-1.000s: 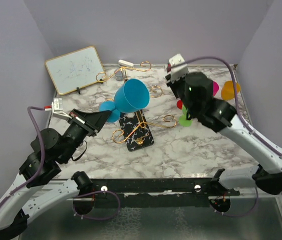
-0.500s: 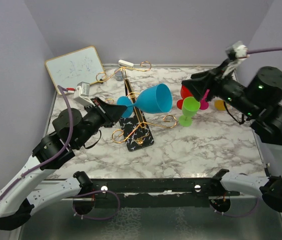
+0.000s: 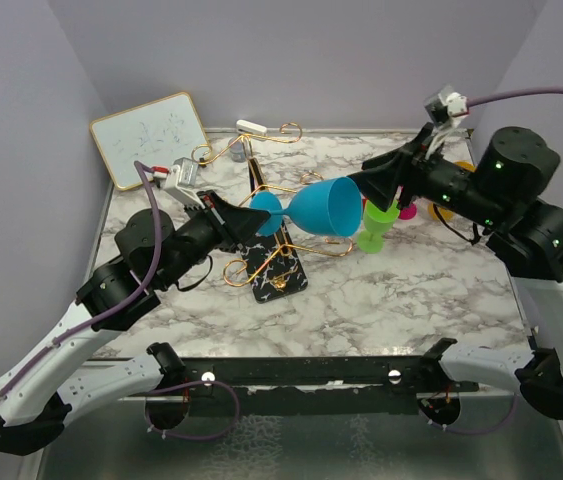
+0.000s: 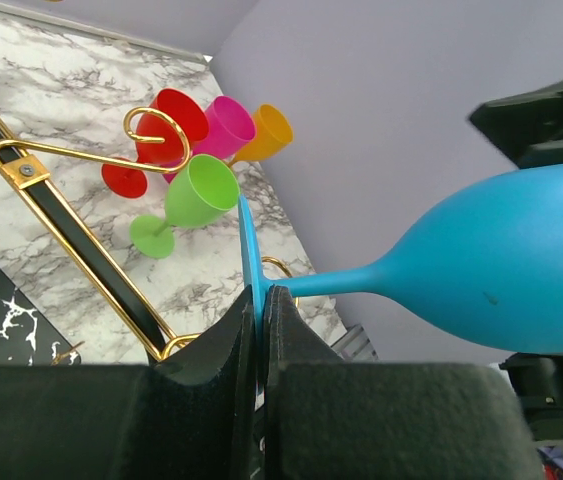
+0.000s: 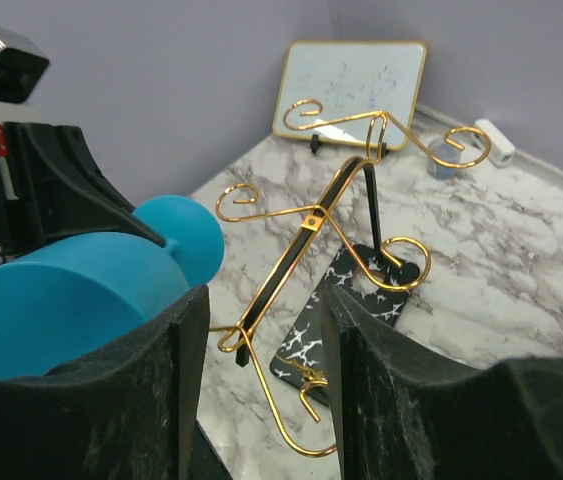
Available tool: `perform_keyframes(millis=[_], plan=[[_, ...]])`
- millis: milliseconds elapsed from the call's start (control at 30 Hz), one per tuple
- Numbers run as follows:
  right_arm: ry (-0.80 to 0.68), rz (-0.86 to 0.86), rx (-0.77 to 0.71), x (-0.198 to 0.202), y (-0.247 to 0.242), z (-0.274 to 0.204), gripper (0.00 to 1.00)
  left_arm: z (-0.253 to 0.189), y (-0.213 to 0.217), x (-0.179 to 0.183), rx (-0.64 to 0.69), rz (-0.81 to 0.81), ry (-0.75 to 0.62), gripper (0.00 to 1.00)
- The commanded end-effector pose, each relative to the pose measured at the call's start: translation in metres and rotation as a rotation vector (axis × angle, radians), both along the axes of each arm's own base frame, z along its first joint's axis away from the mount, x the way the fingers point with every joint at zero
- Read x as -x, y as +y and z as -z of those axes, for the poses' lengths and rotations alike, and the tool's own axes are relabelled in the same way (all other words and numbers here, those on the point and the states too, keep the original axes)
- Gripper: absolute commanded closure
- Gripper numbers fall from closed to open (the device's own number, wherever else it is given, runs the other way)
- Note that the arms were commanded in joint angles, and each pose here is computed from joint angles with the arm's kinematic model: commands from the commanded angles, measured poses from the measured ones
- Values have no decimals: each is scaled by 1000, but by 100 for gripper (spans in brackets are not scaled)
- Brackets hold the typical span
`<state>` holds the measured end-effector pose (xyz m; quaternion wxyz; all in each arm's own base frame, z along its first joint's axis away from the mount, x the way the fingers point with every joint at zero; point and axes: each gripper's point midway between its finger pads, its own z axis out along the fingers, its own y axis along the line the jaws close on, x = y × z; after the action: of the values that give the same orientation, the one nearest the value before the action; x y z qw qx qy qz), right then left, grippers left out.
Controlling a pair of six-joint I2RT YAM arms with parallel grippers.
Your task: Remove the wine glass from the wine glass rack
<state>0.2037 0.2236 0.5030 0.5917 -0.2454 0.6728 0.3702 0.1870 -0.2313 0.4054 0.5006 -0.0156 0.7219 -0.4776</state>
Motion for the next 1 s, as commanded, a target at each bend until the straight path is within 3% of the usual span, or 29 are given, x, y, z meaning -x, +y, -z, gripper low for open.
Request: perform_keyframes(millis=[0,200,467,967], plan=[[35,-88,6,13,9,9,52,-29,-3,7,58,43,-63,100],[34,-98,1,19,7,9,52,-27,-8,6,64,53,-56,100],[-37,39,-56,21,-24,-11,54,-25,-6,8,72,55,-48,100],[17,-142,-23,28,9,9,55,-29,-20,6,82,97,-53,100]])
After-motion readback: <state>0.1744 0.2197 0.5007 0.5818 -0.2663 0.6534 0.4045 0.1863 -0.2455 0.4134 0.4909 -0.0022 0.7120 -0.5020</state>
